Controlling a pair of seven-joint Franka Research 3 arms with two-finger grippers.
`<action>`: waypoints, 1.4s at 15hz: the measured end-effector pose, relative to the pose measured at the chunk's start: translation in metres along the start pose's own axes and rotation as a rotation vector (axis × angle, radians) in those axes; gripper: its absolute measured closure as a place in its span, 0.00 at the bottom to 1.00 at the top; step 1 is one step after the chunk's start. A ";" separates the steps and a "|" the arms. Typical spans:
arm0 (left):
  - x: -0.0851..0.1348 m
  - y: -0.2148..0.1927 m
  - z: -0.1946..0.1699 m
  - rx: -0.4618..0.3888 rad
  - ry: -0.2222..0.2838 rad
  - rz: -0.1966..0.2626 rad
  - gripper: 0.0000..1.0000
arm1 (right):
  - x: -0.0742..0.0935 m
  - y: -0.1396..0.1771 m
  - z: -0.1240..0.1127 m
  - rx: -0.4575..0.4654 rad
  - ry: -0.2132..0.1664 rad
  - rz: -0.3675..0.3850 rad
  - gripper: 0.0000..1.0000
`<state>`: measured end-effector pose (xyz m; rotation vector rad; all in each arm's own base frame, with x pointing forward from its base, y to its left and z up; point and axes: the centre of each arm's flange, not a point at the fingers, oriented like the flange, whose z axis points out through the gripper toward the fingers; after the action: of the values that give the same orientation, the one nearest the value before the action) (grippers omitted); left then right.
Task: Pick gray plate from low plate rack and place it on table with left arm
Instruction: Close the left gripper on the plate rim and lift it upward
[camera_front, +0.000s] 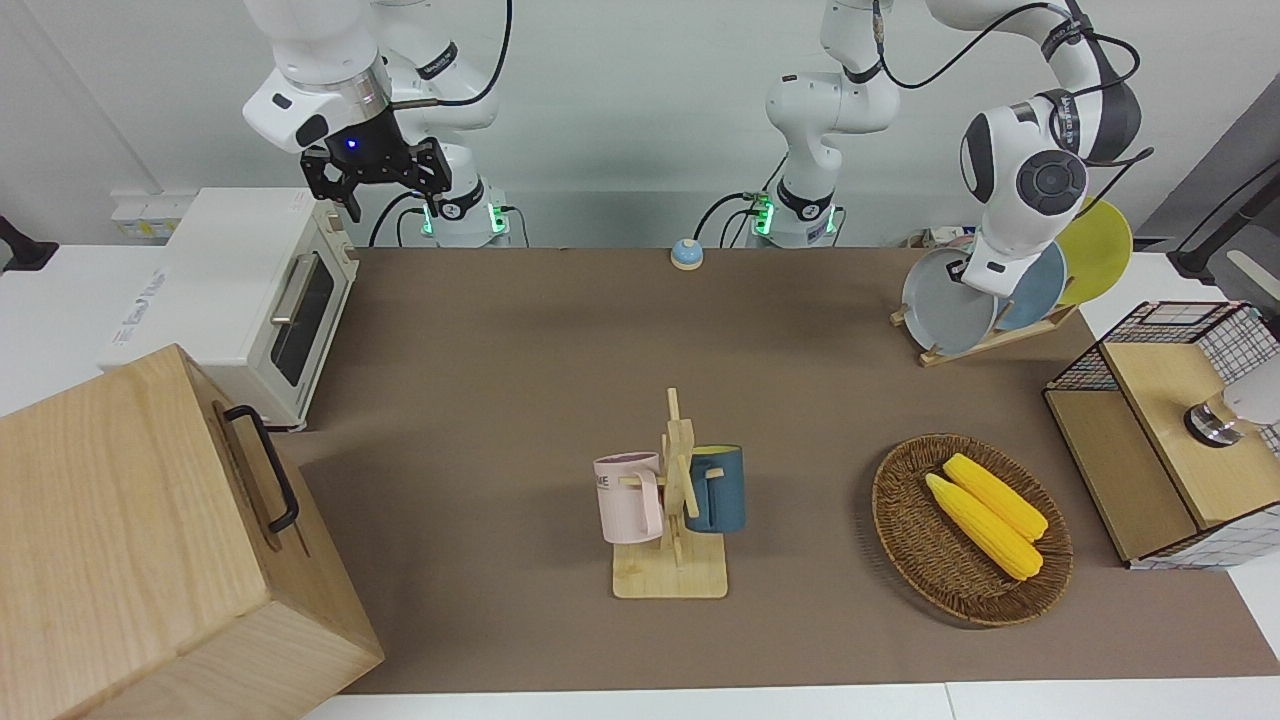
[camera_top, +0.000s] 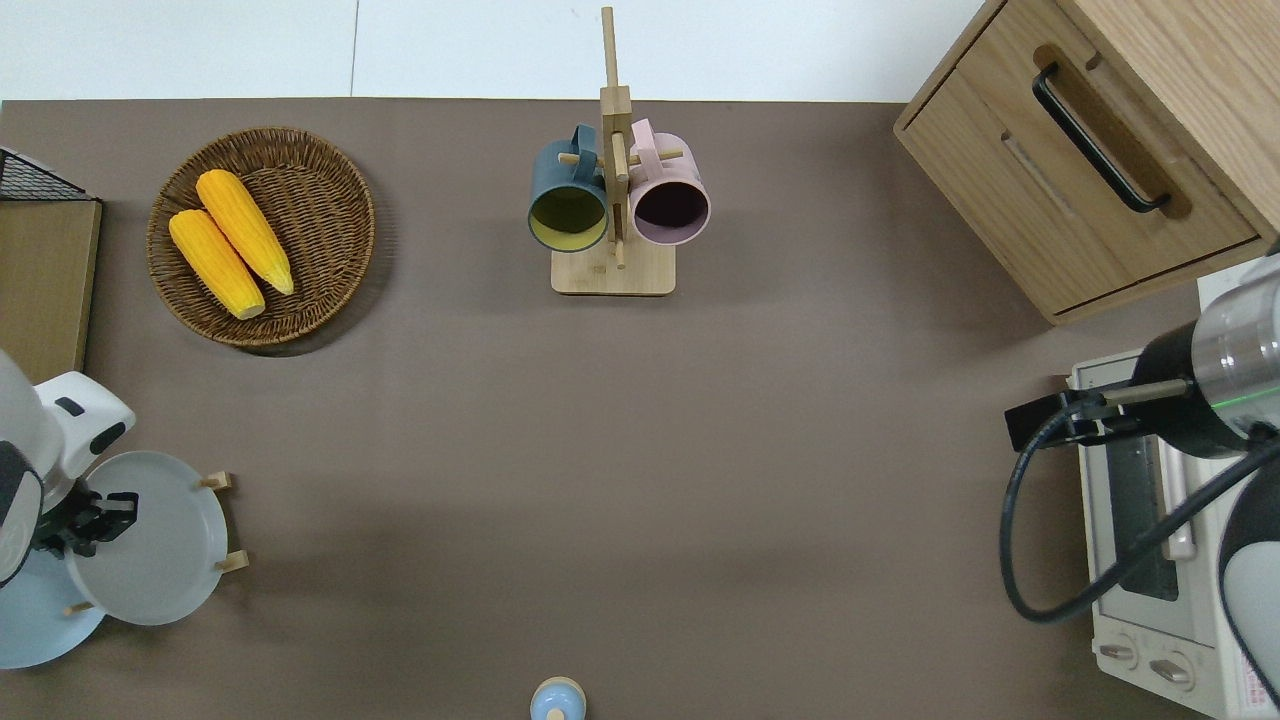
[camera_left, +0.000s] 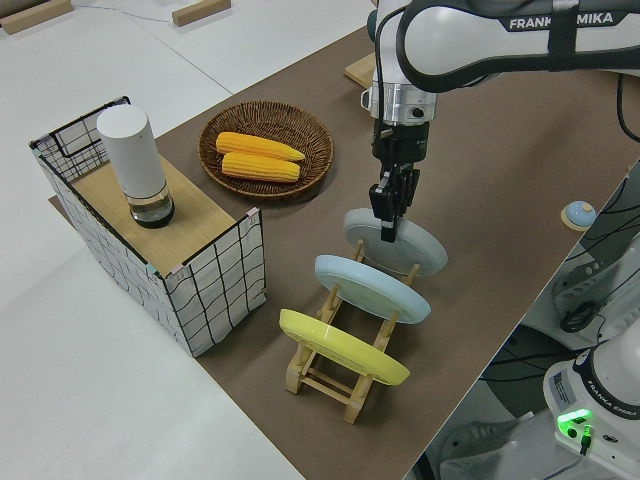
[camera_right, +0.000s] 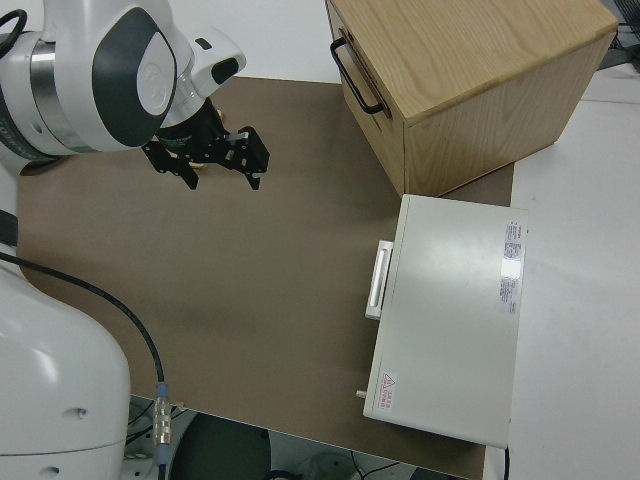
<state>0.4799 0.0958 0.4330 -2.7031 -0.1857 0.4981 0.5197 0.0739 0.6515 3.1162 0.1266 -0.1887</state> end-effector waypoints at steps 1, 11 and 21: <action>0.000 -0.001 -0.002 -0.001 0.004 -0.001 0.87 | 0.000 0.000 0.000 0.000 0.000 0.000 0.01; -0.005 -0.014 -0.033 -0.002 0.027 -0.027 0.87 | 0.000 0.000 0.000 0.000 0.000 0.000 0.01; -0.022 0.026 -0.089 -0.262 0.036 0.027 0.87 | 0.000 0.000 0.000 0.000 0.000 0.000 0.01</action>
<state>0.4941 0.0365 0.5068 -2.9707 -0.2181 0.4610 0.5197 0.0739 0.6515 3.1162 0.1266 -0.1887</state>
